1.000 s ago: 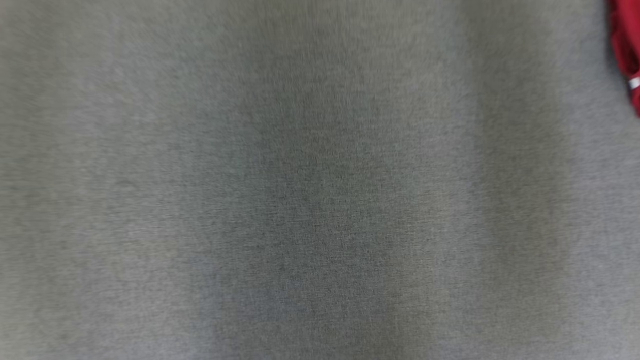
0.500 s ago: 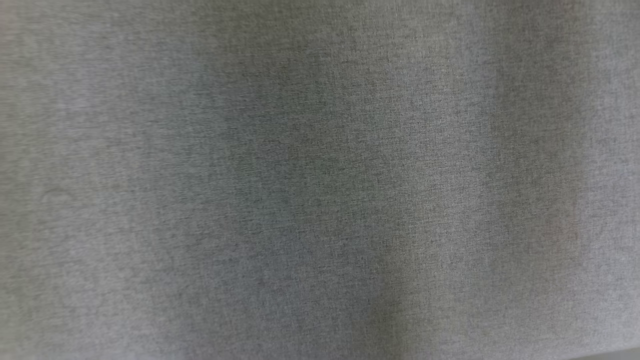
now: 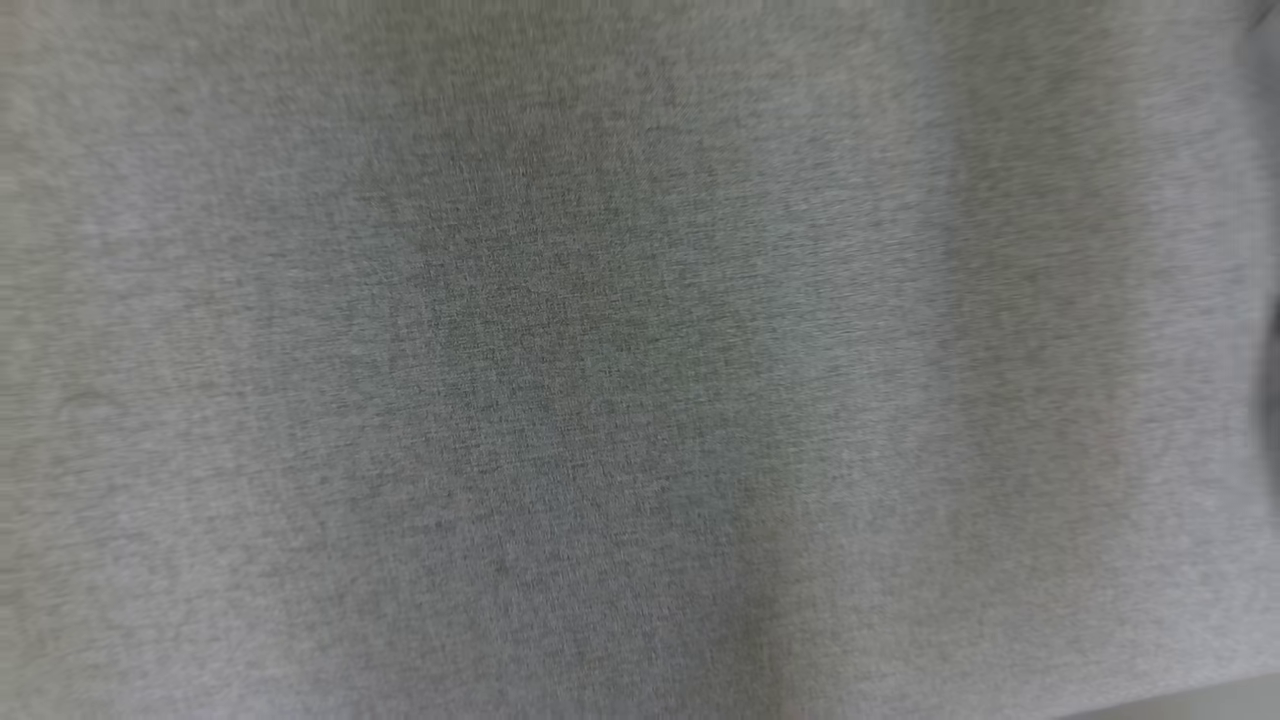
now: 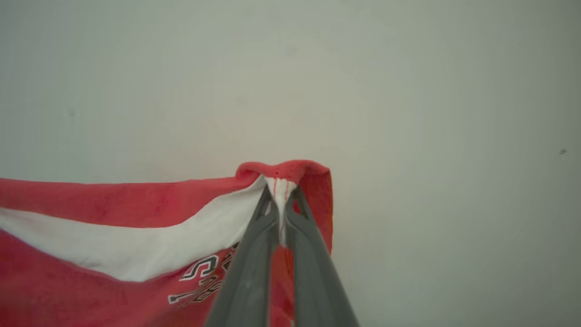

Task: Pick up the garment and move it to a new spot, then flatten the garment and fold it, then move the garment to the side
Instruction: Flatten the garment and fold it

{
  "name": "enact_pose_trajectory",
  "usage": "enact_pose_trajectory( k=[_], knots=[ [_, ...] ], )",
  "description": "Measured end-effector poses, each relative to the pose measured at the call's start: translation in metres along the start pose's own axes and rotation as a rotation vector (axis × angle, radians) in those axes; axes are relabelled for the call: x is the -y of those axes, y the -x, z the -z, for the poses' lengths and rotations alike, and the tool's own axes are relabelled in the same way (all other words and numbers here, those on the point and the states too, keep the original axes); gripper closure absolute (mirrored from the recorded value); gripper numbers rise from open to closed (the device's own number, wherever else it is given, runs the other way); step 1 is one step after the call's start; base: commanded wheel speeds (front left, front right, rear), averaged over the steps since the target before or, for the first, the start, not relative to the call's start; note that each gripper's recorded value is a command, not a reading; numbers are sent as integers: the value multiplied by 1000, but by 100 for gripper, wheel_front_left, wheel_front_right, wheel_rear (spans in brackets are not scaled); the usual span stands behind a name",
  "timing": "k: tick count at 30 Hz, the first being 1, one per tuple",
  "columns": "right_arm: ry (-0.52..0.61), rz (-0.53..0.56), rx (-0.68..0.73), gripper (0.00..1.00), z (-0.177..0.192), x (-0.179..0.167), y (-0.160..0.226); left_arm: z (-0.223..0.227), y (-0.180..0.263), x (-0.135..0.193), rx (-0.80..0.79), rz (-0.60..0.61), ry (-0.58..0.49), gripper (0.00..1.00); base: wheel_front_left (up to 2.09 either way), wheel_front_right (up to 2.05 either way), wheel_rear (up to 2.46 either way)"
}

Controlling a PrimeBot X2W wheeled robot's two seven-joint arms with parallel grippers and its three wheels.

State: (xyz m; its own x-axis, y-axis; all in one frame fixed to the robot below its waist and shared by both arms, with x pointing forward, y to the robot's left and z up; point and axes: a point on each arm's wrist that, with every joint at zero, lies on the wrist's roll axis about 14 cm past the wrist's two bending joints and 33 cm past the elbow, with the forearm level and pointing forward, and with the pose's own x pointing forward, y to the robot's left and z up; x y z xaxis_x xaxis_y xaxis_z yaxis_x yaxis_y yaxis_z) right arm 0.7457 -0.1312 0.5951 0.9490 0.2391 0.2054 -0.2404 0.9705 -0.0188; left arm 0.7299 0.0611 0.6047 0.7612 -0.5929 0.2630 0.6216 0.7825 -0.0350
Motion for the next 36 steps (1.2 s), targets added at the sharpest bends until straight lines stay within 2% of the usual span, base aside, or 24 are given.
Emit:
enact_pose_trajectory(
  k=[2,6,8,12,18,20,27,31,36],
  knots=[
    [-17,-12,-5,100,6,-5,9,9,9,3,-23,6,7,100,0,0,0],
    [-35,-48,-75,100,38,-13,53,39,46,21,-101,16,67,100,0,0,0],
    [-47,-49,-107,100,49,-10,79,42,61,36,-102,11,128,100,0,0,0],
    [-68,-48,-174,100,63,-4,133,38,94,57,-98,-14,123,100,0,0,0],
    [-126,-43,-266,100,71,-14,214,49,151,99,-146,-45,190,100,0,0,0],
    [-157,-30,-318,100,73,-21,253,54,179,114,-174,-84,224,100,0,0,0],
    [-203,13,-423,100,66,-35,335,68,244,157,-270,-118,292,100,0,0,0],
    [-249,67,-449,100,60,-39,374,73,274,187,-317,-90,306,100,0,0,0],
    [-296,121,-519,100,64,-51,421,75,303,200,-351,-110,305,100,0,0,0]
  ],
)
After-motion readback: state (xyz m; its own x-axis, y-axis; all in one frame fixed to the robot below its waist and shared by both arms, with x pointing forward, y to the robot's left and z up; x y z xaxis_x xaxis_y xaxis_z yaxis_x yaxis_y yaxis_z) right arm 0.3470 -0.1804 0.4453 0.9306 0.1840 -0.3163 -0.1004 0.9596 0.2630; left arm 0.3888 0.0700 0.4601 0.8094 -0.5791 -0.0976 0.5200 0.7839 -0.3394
